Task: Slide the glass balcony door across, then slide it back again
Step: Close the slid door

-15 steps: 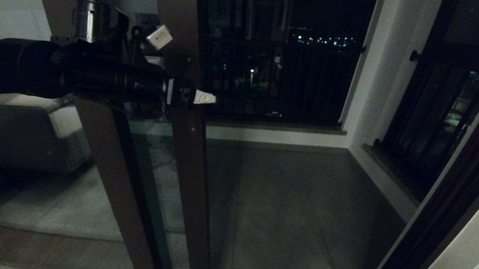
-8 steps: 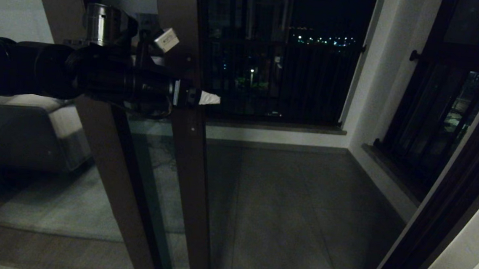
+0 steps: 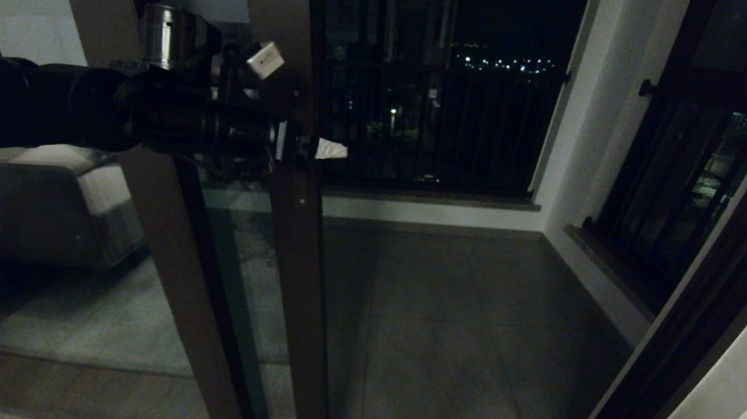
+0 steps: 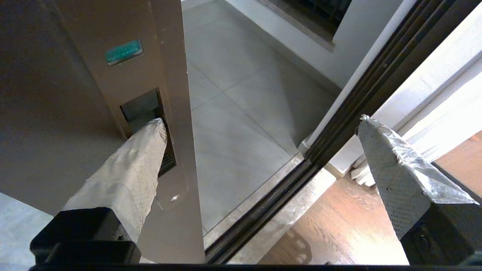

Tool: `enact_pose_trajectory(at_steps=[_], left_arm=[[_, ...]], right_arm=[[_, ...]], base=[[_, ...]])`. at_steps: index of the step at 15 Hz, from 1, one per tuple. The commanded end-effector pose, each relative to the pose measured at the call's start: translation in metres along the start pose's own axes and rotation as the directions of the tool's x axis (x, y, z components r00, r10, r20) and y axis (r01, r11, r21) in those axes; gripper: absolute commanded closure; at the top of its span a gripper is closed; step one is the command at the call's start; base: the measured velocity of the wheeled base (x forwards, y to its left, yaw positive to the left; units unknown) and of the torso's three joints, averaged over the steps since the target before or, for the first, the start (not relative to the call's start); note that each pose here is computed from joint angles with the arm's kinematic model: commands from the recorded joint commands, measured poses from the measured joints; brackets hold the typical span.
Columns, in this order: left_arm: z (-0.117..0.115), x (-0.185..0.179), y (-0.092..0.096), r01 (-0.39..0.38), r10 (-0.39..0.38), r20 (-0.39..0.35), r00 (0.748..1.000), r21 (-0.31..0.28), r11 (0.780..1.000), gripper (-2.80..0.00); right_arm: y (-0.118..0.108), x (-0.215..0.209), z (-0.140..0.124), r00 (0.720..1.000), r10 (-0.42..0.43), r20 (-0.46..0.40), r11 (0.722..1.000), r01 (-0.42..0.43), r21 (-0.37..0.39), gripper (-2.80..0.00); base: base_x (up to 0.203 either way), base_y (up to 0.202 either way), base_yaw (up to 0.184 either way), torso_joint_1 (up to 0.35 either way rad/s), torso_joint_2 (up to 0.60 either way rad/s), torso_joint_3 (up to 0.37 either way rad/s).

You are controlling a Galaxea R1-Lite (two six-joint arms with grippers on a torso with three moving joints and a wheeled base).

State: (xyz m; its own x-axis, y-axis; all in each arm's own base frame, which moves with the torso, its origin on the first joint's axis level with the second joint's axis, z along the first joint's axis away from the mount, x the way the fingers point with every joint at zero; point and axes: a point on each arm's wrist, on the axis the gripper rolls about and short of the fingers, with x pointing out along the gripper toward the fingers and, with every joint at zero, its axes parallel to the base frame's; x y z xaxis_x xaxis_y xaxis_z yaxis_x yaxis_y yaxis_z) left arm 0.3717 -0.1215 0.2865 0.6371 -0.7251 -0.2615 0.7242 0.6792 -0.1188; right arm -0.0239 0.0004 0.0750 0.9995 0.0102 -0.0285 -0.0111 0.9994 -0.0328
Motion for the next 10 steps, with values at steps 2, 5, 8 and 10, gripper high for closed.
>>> enact_pose_trajectory(at_steps=[2, 5, 8, 10], left_arm=[[0.003, 0.004, -0.002, 0.014, -0.014, 0.008, 1.0, 0.01, 1.0, -2.8], [0.006, 0.008, -0.008, 0.029, -0.029, 0.016, 0.999, 0.018, 0.999, -2.8], [0.005, 0.013, -0.012, 0.043, -0.043, 0.01, 0.999, 0.02, 0.999, -2.8], [0.004, 0.016, -0.015, 0.054, -0.054, 0.007, 0.998, 0.02, 0.998, -2.8]], right_arm=[[0.0, 0.0, 0.0, 1.0, 0.001, -0.002, 1.0, -0.001, -0.001, 0.0], [0.0, 0.0, 0.0, 1.0, 0.001, -0.002, 1.0, -0.001, -0.001, 0.0], [0.0, 0.0, 0.0, 1.0, 0.001, -0.002, 1.0, -0.001, -0.001, 0.0], [0.0, 0.0, 0.0, 1.0, 0.001, -0.002, 1.0, -0.001, -0.001, 0.0]], base=[[0.0, 0.0, 0.0, 0.0, 0.0, 0.0], [0.0, 0.0, 0.0, 0.0, 0.0, 0.0], [0.0, 0.0, 0.0, 0.0, 0.0, 0.0], [0.0, 0.0, 0.0, 0.0, 0.0, 0.0]])
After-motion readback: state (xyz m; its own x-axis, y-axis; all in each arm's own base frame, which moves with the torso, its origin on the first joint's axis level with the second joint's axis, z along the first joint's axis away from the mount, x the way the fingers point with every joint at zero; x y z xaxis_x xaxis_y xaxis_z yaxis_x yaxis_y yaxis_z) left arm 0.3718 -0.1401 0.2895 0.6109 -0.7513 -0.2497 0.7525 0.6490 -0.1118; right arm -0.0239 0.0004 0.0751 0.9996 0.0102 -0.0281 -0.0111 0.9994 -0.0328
